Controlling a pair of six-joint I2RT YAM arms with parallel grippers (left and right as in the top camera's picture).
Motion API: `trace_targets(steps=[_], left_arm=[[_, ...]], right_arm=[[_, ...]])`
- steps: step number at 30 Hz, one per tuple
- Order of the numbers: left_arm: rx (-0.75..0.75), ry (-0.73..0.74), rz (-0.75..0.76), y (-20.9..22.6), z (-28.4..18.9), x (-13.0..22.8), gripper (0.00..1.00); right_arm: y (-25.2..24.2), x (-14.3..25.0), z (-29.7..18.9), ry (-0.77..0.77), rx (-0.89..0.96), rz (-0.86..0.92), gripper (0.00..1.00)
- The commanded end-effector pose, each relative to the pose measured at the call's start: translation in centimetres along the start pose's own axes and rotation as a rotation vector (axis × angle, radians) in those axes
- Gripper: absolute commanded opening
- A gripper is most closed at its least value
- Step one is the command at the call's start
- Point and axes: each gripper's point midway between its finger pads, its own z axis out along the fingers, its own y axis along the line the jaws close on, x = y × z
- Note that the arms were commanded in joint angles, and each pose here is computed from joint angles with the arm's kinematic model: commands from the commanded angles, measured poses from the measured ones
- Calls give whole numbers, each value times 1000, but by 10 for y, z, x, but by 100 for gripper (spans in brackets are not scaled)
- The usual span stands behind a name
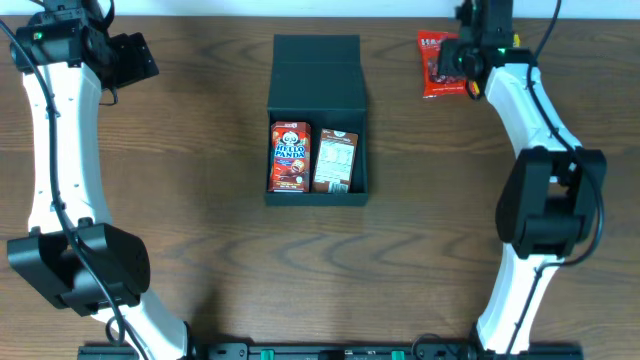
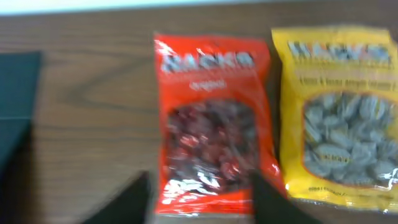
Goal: Pack container
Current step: 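Withdraw the right gripper right toward the red Hacks candy bag, then lower the right gripper onto the red Hacks bag and grasp it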
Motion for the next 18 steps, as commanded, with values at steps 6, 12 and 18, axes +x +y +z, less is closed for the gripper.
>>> trace_targets(steps=[6, 12, 18], left_arm=[[-16, -18, 9, 4, -5, -5, 95], [-16, -19, 9, 4, -5, -5, 95], [-16, -17, 9, 4, -5, -5, 95]], right_arm=[[-31, 12, 15, 34, 42, 52, 99], [-30, 28, 37, 67, 36, 51, 99], [-29, 29, 50, 48, 33, 48, 99]])
